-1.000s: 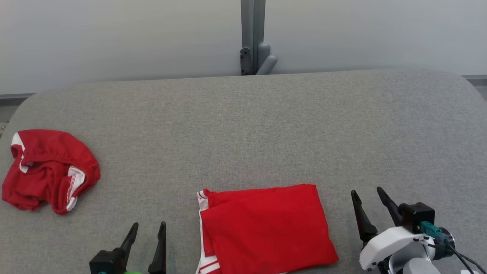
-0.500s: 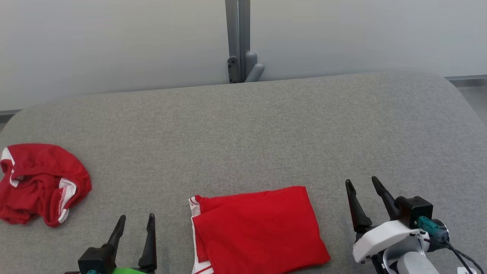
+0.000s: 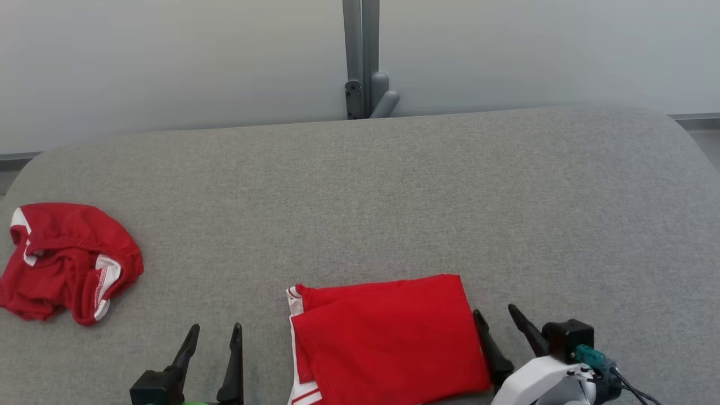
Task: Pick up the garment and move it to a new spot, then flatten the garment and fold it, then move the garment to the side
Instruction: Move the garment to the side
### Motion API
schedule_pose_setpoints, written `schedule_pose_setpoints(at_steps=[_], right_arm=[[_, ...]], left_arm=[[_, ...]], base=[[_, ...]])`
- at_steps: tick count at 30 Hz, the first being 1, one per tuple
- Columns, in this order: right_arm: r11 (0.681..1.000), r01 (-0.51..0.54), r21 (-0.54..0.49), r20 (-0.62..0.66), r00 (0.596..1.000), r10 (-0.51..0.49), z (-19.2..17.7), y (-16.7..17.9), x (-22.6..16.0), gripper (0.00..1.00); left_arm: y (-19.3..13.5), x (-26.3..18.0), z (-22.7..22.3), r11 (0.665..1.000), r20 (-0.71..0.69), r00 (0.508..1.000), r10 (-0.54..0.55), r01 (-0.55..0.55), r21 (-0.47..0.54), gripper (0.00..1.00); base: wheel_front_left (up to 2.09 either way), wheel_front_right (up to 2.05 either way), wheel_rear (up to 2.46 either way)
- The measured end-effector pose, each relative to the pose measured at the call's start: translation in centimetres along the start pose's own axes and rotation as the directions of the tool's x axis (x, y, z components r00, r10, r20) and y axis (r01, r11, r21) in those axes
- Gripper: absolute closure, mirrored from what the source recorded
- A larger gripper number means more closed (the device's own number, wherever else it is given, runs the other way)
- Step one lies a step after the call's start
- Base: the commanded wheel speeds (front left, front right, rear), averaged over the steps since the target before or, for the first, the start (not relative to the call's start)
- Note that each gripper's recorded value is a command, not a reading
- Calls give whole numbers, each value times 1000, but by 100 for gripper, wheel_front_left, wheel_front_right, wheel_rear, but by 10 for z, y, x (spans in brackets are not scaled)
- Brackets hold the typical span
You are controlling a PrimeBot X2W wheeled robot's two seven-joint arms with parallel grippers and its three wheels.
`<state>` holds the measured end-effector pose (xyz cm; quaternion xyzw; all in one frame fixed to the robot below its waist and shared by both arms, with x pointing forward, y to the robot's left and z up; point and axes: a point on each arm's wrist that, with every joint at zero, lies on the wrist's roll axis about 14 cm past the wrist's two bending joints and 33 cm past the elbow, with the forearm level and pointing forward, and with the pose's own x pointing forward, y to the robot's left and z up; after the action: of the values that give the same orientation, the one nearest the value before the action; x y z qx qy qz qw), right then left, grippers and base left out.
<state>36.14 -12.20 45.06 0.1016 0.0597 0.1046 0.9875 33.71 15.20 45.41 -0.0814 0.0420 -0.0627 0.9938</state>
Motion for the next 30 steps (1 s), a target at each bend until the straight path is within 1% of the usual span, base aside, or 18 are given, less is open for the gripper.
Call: schedule_pose_setpoints(at_steps=[3, 6, 12, 13, 14, 18, 23, 27, 30], right_arm=[[998, -46, 33, -81, 996, 48, -24, 17, 3, 0], [995, -91, 31, -119, 988, 94, -33, 30, 14, 0], [994, -100, 36, -250, 962, 106, -68, 33, 22, 0], [994, -101, 40, -259, 960, 107, -70, 33, 25, 71], [994, -104, 44, -262, 959, 112, -70, 35, 27, 100], [993, -105, 58, -218, 969, 115, -56, 36, 41, 100], [998, -51, 45, -162, 985, 58, -40, 15, 40, 100], [999, 9, 31, -125, 992, -5, -28, -7, 32, 100], [998, 58, 26, -83, 995, -56, -14, -25, 24, 100]], left_arm=[[0, -3, -5, 1000, -14, 1000, 4, -5, -6, 0], [2, -6, -10, 1000, -30, 999, 13, -13, -12, 0], [13, -13, -19, 998, -57, 997, 55, -57, -25, 0], [14, -14, -20, 998, -60, 996, 61, -62, -28, 0], [14, -14, -21, 998, -63, 996, 62, -64, -30, 0], [9, -11, -22, 998, -67, 997, 47, -49, -35, 0], [-7, 1, -24, 999, -76, 997, -13, 10, -40, 0], [-34, 26, -14, 994, -48, 993, -109, 107, -33, 0], [-63, 47, -6, 979, -26, 979, -204, 203, -23, 0]], base=[[0, 0, 0], [0, 0, 0], [0, 0, 0], [0, 0, 0], [0, 0, 0], [0, 0, 0], [0, 0, 0], [0, 0, 0], [0, 0, 0]])
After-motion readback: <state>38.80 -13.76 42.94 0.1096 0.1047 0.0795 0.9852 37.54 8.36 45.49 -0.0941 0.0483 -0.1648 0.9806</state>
